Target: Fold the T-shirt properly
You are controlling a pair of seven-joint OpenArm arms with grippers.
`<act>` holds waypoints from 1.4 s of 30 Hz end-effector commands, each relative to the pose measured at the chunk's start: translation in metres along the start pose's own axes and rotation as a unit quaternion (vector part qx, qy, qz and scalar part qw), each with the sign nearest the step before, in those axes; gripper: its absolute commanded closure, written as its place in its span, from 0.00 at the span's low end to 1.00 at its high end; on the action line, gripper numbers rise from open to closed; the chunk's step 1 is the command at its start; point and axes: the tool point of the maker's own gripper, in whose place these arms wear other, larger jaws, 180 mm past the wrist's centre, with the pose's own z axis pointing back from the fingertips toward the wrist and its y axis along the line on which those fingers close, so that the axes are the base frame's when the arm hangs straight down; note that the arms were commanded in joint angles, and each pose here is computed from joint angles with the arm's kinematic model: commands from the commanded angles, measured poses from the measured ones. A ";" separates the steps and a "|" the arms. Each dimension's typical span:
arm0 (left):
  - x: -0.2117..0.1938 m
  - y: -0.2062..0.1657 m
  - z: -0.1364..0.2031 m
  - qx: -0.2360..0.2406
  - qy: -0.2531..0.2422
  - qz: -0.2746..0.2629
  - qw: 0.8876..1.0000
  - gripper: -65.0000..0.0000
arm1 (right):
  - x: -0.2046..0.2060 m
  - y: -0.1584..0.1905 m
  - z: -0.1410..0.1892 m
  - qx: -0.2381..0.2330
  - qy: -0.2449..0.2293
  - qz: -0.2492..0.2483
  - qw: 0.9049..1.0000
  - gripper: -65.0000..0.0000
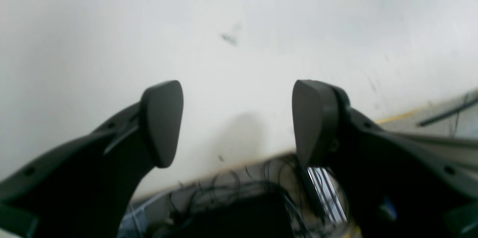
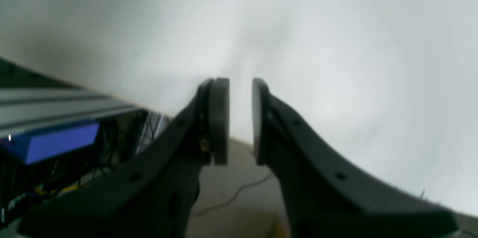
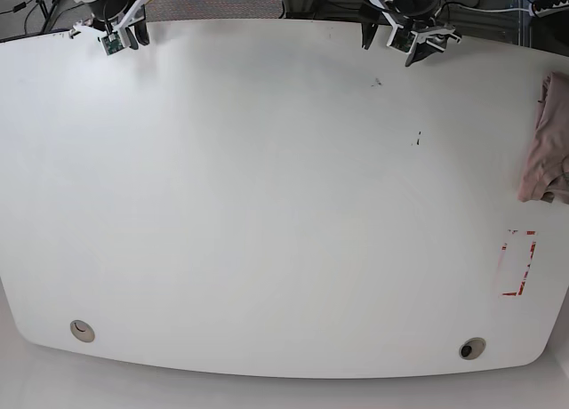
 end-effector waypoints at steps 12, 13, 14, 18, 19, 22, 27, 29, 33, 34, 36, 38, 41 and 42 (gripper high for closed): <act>-0.068 0.011 0.031 0.008 0.155 -0.005 0.988 0.38 | -0.064 0.041 0.041 0.041 0.086 -0.034 0.995 0.86; -0.071 0.011 0.034 0.006 0.160 -0.007 0.987 0.40 | -0.068 0.043 0.044 0.043 0.092 -0.035 0.994 0.86; -0.072 0.011 0.035 0.005 0.162 -0.009 0.987 0.41 | -0.069 0.046 0.044 0.047 0.093 -0.036 0.994 0.86; -0.075 0.004 0.036 -0.005 0.166 -0.011 0.986 0.43 | -0.087 0.061 0.046 0.069 0.117 -0.044 0.990 0.86; -0.075 0.003 0.036 -0.007 0.167 -0.011 0.986 0.43 | -0.090 0.062 0.047 0.070 0.121 -0.046 0.989 0.86; -0.090 -0.006 0.045 -0.018 0.188 -0.006 0.982 0.43 | -0.110 0.065 0.048 0.073 0.143 -0.063 0.985 0.86; -0.105 -0.022 0.048 -0.040 0.207 -0.001 0.977 0.43 | -0.142 0.069 0.047 0.077 0.177 -0.096 0.977 0.86; -0.114 -0.028 0.049 -0.047 0.219 0.002 0.975 0.43 | -0.152 0.070 0.044 0.077 0.186 -0.107 0.974 0.86; -0.144 -0.040 0.049 -0.062 0.254 0.013 0.965 0.43 | -0.168 0.070 0.035 0.077 0.200 -0.126 0.969 0.86; -0.150 -0.041 0.046 -0.064 0.261 0.015 0.963 0.43 | -0.172 0.070 0.033 0.076 0.206 -0.125 0.968 0.86; -0.161 -0.043 0.043 -0.066 0.273 0.019 0.959 0.43 | -0.177 0.068 0.027 0.073 0.215 -0.119 0.967 0.86; -0.172 -0.044 0.038 -0.069 0.283 0.024 0.956 0.43 | -0.182 0.069 0.019 0.075 0.223 -0.111 0.965 0.86; -0.186 -0.046 0.025 -0.072 0.288 0.032 0.954 0.43 | -0.188 0.079 0.004 0.093 0.237 -0.098 0.962 0.86; -0.190 -0.046 0.022 -0.071 0.289 0.034 0.954 0.43 | -0.190 0.083 0.000 0.098 0.241 -0.097 0.961 0.86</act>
